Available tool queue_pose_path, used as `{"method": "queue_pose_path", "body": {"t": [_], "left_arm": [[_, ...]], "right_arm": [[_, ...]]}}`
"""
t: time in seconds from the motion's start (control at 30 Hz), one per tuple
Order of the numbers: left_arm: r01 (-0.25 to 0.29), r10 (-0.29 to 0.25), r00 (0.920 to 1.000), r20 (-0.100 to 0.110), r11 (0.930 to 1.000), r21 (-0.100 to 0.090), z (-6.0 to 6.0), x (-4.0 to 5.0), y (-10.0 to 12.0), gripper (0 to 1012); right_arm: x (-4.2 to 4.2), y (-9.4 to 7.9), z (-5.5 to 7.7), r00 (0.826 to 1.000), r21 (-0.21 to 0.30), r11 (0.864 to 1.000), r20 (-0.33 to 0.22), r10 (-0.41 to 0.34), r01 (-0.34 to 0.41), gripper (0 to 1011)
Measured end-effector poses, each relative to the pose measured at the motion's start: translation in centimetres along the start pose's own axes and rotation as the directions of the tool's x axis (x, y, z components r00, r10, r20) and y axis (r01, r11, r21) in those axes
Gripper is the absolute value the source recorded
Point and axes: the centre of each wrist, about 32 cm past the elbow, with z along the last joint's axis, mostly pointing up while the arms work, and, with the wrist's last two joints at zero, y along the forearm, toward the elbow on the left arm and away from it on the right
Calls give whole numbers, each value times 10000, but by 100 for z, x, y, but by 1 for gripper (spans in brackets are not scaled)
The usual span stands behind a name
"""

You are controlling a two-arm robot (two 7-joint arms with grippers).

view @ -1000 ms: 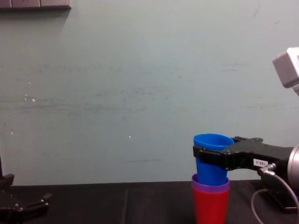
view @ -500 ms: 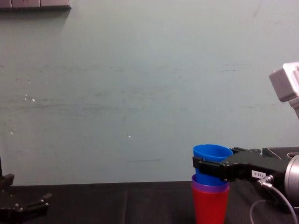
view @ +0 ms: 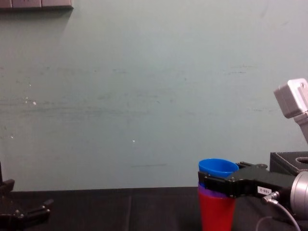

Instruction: Stack the three plastic cups sequentially using one hand.

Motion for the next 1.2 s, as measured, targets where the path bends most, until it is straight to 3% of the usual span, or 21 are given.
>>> {"method": "queue_pose_path", "body": {"t": [0.53, 0.9, 1.2], "left_arm": [[-1, 1, 10000, 0, 10000, 0, 0, 0, 0, 1005], [-1, 1, 10000, 0, 10000, 0, 0, 0, 0, 1005], [-1, 1, 10000, 0, 10000, 0, 0, 0, 0, 1005]], "right_arm": [[6, 15, -45, 10000, -72, 10000, -46, 8, -8, 736], [5, 12, -42, 10000, -61, 10000, -41, 9, -9, 1002], [-20, -124, 75, 9997, 74, 9997, -84, -219, 219, 1003]]}}
